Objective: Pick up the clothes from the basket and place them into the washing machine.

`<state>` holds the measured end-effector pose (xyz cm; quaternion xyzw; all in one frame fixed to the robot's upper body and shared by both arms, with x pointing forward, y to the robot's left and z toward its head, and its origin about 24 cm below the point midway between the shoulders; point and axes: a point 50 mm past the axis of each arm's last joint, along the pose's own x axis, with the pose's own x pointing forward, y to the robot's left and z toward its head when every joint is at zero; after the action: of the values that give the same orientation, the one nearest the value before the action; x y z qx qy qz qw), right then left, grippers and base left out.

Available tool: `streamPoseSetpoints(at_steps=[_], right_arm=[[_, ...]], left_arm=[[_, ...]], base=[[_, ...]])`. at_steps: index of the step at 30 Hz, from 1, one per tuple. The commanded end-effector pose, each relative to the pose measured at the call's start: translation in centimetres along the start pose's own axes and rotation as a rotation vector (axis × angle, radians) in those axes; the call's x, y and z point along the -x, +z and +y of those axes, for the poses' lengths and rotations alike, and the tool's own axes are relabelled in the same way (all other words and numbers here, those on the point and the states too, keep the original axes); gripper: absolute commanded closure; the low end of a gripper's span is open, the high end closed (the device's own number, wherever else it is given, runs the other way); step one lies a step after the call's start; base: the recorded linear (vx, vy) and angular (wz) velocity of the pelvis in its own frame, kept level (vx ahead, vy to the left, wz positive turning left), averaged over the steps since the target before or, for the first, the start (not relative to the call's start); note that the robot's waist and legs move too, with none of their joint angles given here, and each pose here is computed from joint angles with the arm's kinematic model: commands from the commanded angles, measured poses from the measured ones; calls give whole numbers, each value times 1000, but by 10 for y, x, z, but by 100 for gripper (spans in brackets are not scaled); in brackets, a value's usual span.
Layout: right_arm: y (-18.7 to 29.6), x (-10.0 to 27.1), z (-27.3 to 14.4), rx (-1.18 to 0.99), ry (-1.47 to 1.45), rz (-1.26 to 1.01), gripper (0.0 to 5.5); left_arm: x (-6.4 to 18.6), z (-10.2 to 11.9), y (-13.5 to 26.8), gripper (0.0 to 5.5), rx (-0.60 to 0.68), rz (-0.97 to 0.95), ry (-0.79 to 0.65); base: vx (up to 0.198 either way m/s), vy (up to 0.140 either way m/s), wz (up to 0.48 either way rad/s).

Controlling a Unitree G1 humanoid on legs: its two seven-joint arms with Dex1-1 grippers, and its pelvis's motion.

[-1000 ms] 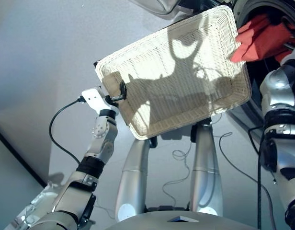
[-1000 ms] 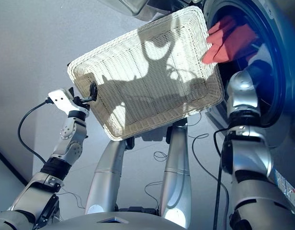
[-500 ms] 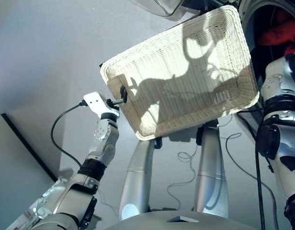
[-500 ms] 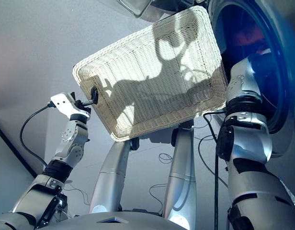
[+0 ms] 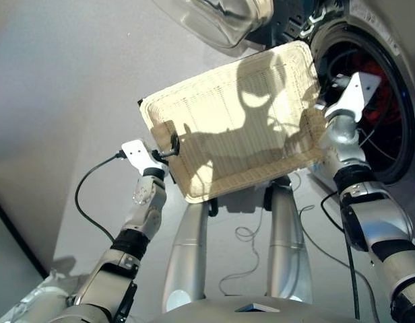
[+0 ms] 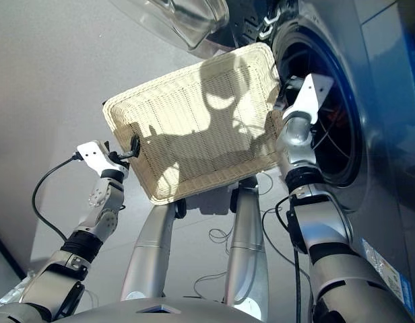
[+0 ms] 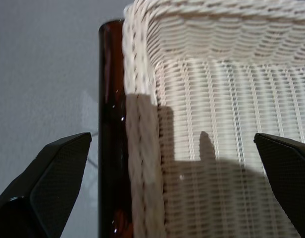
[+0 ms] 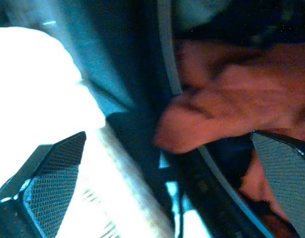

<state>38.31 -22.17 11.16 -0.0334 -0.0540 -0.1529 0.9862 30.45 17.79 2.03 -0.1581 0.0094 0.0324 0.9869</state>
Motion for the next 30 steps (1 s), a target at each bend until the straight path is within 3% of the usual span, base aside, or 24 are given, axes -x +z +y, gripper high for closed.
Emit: streamPoseSetpoints(at_steps=[1,9,13,18,30], right_arm=[[-21,13,8,-22,72,43,0],[-104,74,18,-97,149,323,0],[-145,115,15,-162,136,496,0],[-183,162,2,-96,172,680,0],[-230,250,-33,53,204,1017,0]], left_arm=[[8,18,-10,0,-46,30,41],[28,29,-54,0,-143,220,59],[47,44,-80,0,-243,369,91],[78,63,-108,0,-329,543,112],[132,86,-140,0,-333,770,164]], base=[[0,0,0],[34,2,23],[58,26,2],[68,28,1],[70,27,2]])
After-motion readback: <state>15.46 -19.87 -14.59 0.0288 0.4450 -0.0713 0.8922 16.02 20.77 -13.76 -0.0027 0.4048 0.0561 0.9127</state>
